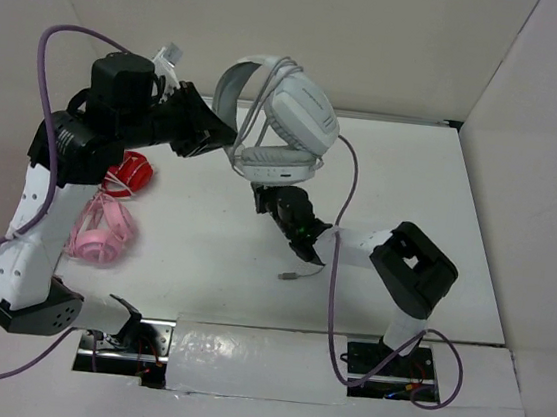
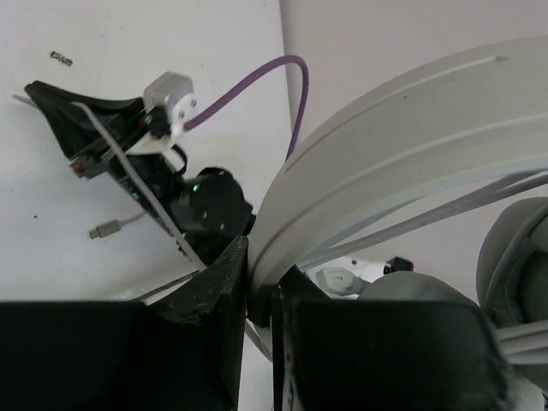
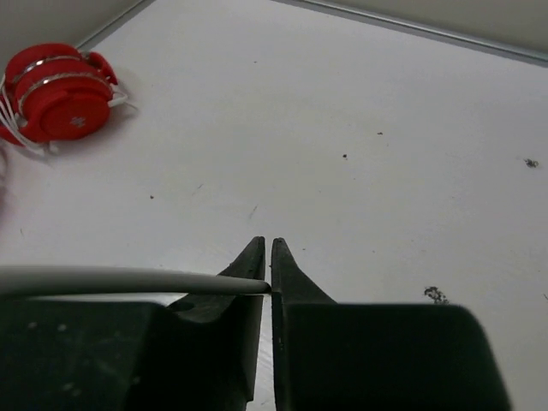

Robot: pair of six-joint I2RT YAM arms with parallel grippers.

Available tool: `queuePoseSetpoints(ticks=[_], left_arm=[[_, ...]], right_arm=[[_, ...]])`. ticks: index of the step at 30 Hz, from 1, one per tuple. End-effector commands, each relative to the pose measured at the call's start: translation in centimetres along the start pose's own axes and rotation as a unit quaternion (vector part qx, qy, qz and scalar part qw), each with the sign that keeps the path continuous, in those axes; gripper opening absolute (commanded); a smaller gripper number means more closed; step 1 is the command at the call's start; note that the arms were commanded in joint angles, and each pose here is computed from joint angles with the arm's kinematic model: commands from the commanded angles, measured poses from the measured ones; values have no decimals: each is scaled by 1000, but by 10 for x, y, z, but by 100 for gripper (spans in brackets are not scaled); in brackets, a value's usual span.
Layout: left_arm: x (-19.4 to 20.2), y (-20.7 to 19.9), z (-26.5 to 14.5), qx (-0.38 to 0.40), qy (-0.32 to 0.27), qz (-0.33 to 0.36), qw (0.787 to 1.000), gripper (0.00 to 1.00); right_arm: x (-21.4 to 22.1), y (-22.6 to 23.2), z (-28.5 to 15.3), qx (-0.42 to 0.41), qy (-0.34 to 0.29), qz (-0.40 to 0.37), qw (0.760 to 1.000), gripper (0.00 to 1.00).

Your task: Wrap the headphones

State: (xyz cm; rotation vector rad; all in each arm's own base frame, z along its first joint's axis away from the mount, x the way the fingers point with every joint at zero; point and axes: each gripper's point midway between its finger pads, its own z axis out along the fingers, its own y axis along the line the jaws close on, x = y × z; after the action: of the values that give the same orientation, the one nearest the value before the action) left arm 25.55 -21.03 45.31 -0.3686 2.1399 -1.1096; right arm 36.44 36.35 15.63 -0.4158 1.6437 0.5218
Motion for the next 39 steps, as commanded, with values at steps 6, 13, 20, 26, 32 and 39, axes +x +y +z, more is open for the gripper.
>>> queuePoseSetpoints(ticks=[6,13,20,26,32,39], left_arm=[[8,-39,-32,112,-1,47,993,0],[9,25,17,-8,7,68,998,0],[32,90,83,-55,82,173,980,0],[33,148,119,-151,73,217,962,0],[19,213,129,-346,64,167,921,0],[21,223,148,-388,57,121,912,0]], right_arm=[[-55,-92,-18,19,-48,79,995,0],[-92,-162,-36,34,46,56,997,0],[-138,-195,-73,35,184,58,981,0],[-159,-184,-106,-33,216,91,972,0],[-183,-118,-143,-205,205,123,949,0],[-195,-35,-174,-386,194,170,886,1]])
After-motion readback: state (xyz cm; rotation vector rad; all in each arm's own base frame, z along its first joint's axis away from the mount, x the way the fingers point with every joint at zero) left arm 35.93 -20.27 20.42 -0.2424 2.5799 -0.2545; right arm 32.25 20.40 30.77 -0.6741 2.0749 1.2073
